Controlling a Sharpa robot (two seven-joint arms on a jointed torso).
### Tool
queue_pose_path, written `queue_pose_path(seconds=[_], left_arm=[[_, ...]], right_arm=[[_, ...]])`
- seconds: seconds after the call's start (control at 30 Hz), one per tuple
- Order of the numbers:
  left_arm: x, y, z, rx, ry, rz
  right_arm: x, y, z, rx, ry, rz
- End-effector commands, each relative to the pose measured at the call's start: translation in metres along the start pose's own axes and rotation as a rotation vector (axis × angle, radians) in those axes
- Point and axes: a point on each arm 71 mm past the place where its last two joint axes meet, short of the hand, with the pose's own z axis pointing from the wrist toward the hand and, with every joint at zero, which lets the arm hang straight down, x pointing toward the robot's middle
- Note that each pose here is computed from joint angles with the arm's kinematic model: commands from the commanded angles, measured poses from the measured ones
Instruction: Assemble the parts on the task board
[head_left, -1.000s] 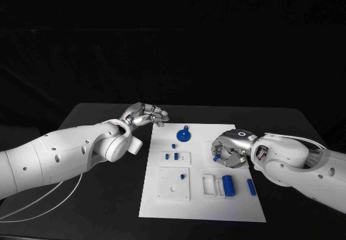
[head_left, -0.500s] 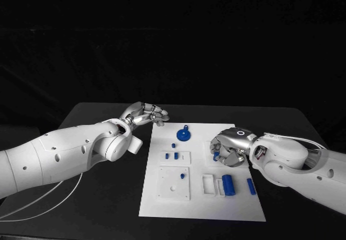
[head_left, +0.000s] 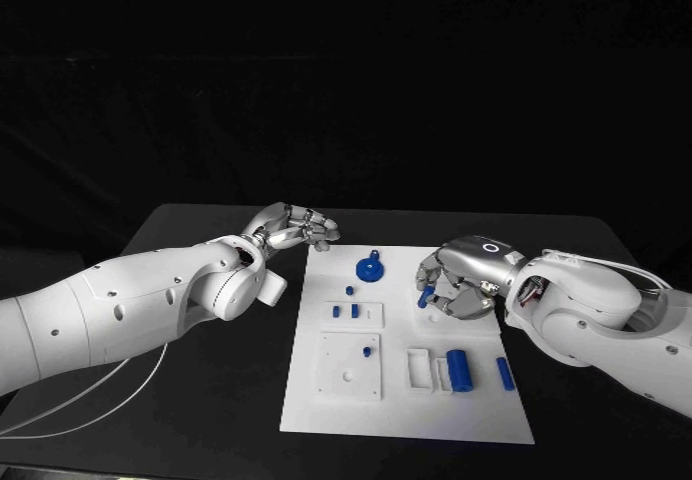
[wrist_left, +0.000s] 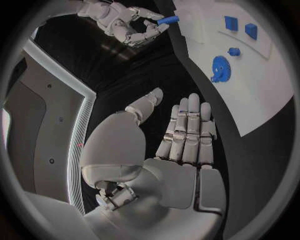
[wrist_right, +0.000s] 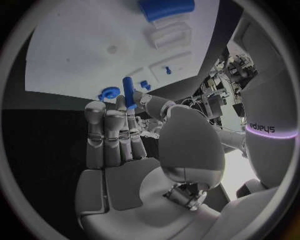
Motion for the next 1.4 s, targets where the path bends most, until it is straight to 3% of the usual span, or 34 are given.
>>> queue_pose_path(seconds=[0.03, 0.3, 0.77, 1.0, 1.2, 1.4], left_arm=[[0.0027, -0.0016, 0.0008, 0.011, 0.012, -0.009], [0.0045, -0.0023, 0.0014, 0.013, 0.016, -0.010], [0.0110, -0.0042, 0.0040, 0.017, 0.027, -0.014], [0.0125, -0.0047, 0.0044, 0.017, 0.031, -0.016], [0.0111, -0.0041, 0.0041, 0.015, 0.028, -0.015], [0.0111, -0.0041, 0.0040, 0.015, 0.029, -0.015]], right_arm=[[-0.003, 0.010, 0.002, -0.030, -0.013, 0.071], [-0.001, 0.045, 0.021, -0.123, -0.024, 0.104], [0.051, 0.100, 0.042, -0.251, 0.060, 0.151], [0.062, 0.104, 0.042, -0.263, 0.080, 0.117], [0.075, 0.101, 0.039, -0.253, 0.129, 0.116], [0.078, 0.102, 0.038, -0.258, 0.138, 0.118]])
